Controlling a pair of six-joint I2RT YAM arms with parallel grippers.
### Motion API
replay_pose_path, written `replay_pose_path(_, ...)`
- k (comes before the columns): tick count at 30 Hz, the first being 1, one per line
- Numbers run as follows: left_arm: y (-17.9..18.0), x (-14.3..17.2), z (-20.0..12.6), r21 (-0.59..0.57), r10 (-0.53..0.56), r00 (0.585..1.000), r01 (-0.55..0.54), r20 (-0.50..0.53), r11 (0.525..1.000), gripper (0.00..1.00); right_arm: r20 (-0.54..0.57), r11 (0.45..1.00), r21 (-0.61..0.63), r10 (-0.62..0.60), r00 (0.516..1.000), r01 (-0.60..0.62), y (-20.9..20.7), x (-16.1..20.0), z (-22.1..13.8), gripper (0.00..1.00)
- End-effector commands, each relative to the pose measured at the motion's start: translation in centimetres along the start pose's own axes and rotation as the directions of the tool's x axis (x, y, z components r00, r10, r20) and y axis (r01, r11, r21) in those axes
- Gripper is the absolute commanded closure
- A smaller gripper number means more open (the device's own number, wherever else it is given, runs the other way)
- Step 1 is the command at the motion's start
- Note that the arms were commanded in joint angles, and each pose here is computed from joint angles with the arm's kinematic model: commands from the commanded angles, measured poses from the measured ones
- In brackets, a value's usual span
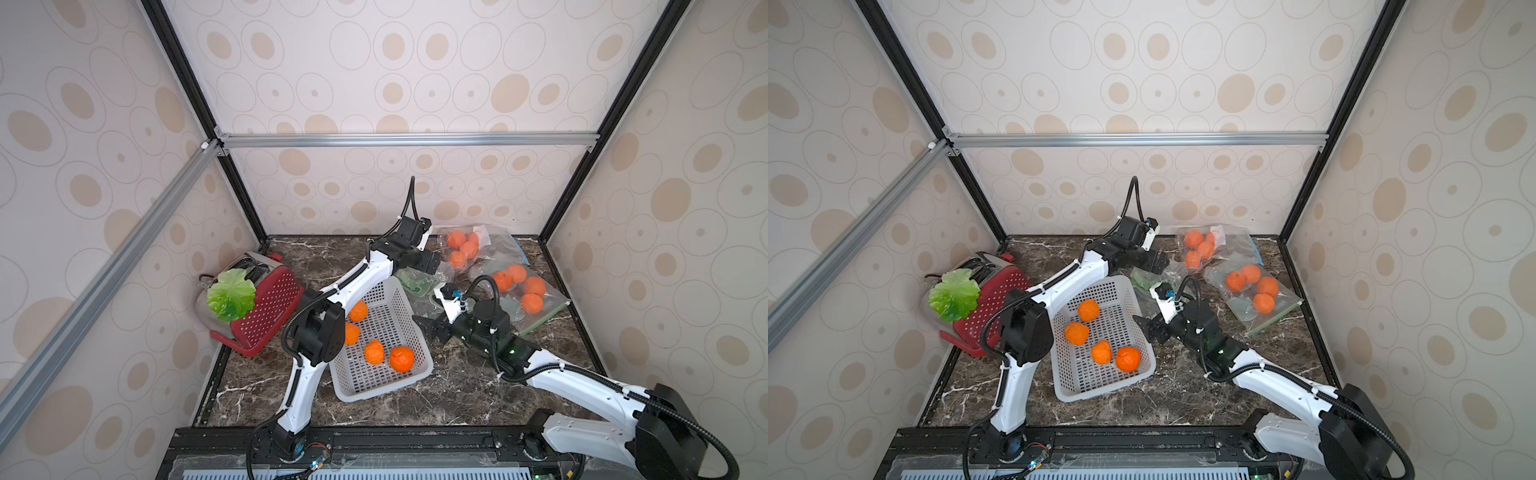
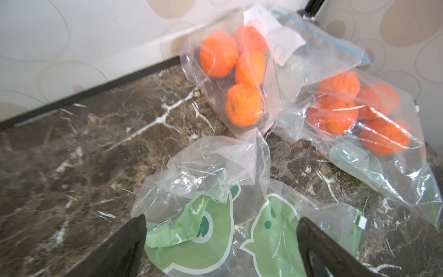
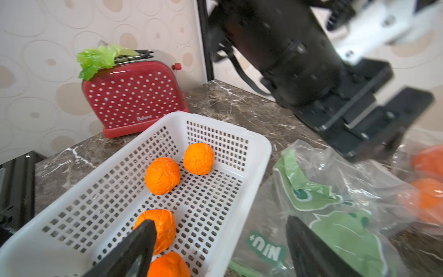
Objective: Open the zip-top bag and take out the orange
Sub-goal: Place the orange in the basket, then move the basket to the center of the board.
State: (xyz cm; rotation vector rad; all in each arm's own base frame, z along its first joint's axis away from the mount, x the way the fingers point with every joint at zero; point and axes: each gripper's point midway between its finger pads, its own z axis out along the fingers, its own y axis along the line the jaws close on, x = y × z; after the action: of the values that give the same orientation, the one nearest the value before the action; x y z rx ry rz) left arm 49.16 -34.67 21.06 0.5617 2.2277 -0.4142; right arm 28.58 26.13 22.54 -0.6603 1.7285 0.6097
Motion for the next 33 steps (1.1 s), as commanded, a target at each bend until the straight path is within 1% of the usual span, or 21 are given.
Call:
replay_pose_path(1,2.0,-2.5,-3.3,-0.119,0.034,0.996,-0.024,0.087,0.993,0.01,-0.002,0.995,0.096,0.014,1.000,-0.014,-2.3,-0.1,-0.6,0.12)
replay_pose_path(6,3.3,-4.6,-9.7,-0.198,0.028,0.977,0.015,0.212,0.980,0.01,-0.014,0.975,0.204,0.091,0.996,-0.086,-5.4,0.0,-1.6,0.12)
replay_pose_path(7,3.4,-4.7,-11.2,-0.205,0.020,0.972,0.029,0.233,0.978,0.01,-0.023,0.967,0.234,0.110,0.994,-0.101,-6.2,0.0,-1.8,0.12)
replay_pose_path(9,3.6,-4.1,-13.4,-0.208,-0.002,0.969,0.055,0.248,0.977,0.01,-0.045,0.945,0.303,0.146,0.988,-0.126,-7.8,0.3,-2.3,0.13)
replay_pose_path(12,3.4,-2.1,-16.2,-0.177,-0.047,0.964,0.096,0.262,0.980,0.01,-0.103,0.908,0.394,0.201,0.974,-0.146,-9.6,1.3,-3.2,0.14)
replay_pose_path(15,3.2,0.9,-18.2,-0.143,-0.087,0.967,0.123,0.238,0.982,0.01,-0.216,0.917,0.376,0.226,0.950,-0.133,-8.7,3.5,-4.1,0.16)
replay_pose_path(18,2.5,4.1,-19.8,-0.081,-0.124,0.968,0.144,0.218,0.986,0.02,-0.289,0.902,0.399,0.293,0.911,-0.164,-8.4,6.0,-5.4,0.19)
replay_pose_path(20,2.3,6.5,-20.7,-0.060,-0.137,0.972,0.151,0.190,0.987,0.04,-0.335,0.893,0.419,0.321,0.886,-0.165,-8.3,7.3,-6.1,0.24)
replay_pose_path(22,2.8,8.7,-21.5,-0.079,-0.158,0.973,0.174,0.170,0.982,0.06,-0.381,0.904,0.385,0.338,0.860,-0.185,-7.2,8.1,-6.3,0.29)
replay_pose_path(24,3.3,10.6,-22.4,-0.100,-0.176,0.972,0.192,0.156,0.976,0.07,-0.438,0.923,0.302,0.357,0.825,-0.239,-5.2,9.4,-6.1,0.33)
replay_pose_path(27,3.3,12.3,-23.3,-0.086,-0.192,0.969,0.207,0.154,0.975,0.08,-0.498,0.908,0.248,0.418,0.760,-0.336,-2.9,11.7,-5.1,0.37)
replay_pose_path(30,3.5,12.9,-24.0,-0.091,-0.202,0.966,0.218,0.164,0.972,0.09,-0.544,0.926,0.192,0.377,0.750,-0.327,-0.3,12.7,-2.8,0.37)
replay_pose_path(33,4.3,12.9,-24.4,-0.130,-0.210,0.962,0.234,0.176,0.963,0.12,-0.574,0.920,0.162,0.382,0.724,-0.357,1.3,12.7,-0.2,0.37)
